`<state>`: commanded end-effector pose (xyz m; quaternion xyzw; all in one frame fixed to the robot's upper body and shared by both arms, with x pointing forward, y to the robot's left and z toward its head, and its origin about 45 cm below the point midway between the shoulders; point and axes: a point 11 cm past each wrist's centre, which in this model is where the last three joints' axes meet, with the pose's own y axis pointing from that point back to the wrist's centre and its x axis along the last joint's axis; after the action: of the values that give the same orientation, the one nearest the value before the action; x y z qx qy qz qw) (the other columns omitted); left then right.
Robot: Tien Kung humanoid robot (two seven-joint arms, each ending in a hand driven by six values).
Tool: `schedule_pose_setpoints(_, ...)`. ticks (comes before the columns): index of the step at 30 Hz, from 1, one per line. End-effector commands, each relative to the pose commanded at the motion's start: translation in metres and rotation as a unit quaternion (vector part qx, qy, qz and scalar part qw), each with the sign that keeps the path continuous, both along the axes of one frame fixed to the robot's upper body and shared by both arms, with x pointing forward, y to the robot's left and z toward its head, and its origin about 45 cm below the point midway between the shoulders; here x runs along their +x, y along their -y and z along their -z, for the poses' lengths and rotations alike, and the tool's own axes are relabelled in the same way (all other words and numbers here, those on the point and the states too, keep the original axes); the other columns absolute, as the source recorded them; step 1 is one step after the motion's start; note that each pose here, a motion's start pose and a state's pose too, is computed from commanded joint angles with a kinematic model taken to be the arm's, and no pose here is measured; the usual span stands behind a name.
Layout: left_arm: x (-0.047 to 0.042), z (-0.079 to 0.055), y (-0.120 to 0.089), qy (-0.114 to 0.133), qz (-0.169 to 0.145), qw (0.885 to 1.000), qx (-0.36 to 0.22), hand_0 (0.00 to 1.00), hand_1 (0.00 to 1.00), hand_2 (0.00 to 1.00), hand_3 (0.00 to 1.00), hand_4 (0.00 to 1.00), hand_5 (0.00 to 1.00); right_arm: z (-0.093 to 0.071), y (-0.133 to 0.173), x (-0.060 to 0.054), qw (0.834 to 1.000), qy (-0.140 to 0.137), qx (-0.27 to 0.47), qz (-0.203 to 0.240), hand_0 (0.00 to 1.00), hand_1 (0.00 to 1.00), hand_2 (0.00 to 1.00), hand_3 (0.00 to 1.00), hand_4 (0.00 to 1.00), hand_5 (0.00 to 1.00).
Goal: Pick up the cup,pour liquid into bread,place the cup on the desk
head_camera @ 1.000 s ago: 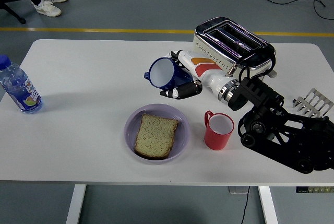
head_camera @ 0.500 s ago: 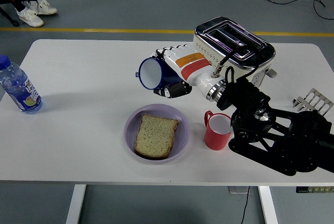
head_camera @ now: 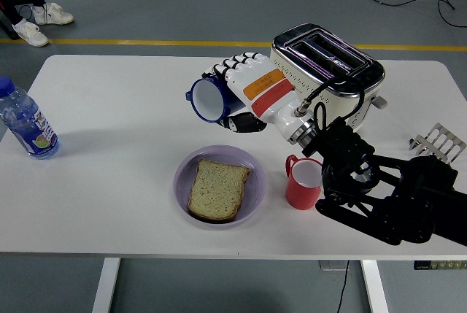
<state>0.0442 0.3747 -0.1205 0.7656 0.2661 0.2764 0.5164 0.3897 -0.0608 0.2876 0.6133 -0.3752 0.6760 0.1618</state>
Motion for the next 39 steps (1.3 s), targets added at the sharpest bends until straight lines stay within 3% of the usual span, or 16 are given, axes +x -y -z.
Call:
schedule_pose_setpoints(9,-0.0006,0.0,0.001,-0.001,0.0,1.0,-0.001,0.345,0.331,0.409,0.702,0.47,0.998,0.015,-0.005,-0.003,0.998,0.019,-0.052,-0.029,0.402,0.387,0.511,0.549,0.628,0.041)
schedule_pose_setpoints(11,-0.0002,0.0,0.001,-0.001,0.001,1.0,-0.001,0.345,0.331,0.408,0.702,0.469,0.998,0.016,-0.006,-0.003,0.997,0.028,-0.065,-0.026,0.407,0.417,0.526,0.551,0.608,0.002)
schedule_pose_setpoints(24,-0.0006,0.0,0.001,-0.001,0.0,1.0,-0.001,0.345,0.332,0.408,0.702,0.464,0.998,0.014,-0.001,0.007,0.986,0.1,-0.13,0.022,0.431,0.451,0.552,0.558,0.607,0.002)
schedule_pose_setpoints(34,-0.0006,0.0,0.001,-0.002,0.001,1.0,-0.002,0.346,0.332,0.408,0.702,0.462,0.998,0.013,0.009,0.012,0.983,0.103,-0.133,0.071,0.438,0.451,0.557,0.559,0.623,0.002)
schedule_pose_setpoints(39,-0.0008,0.0,0.001,-0.002,0.001,1.0,-0.002,0.346,0.331,0.408,0.702,0.461,0.998,0.006,0.008,0.015,0.983,0.11,-0.129,0.073,0.421,0.442,0.558,0.56,0.635,0.002)
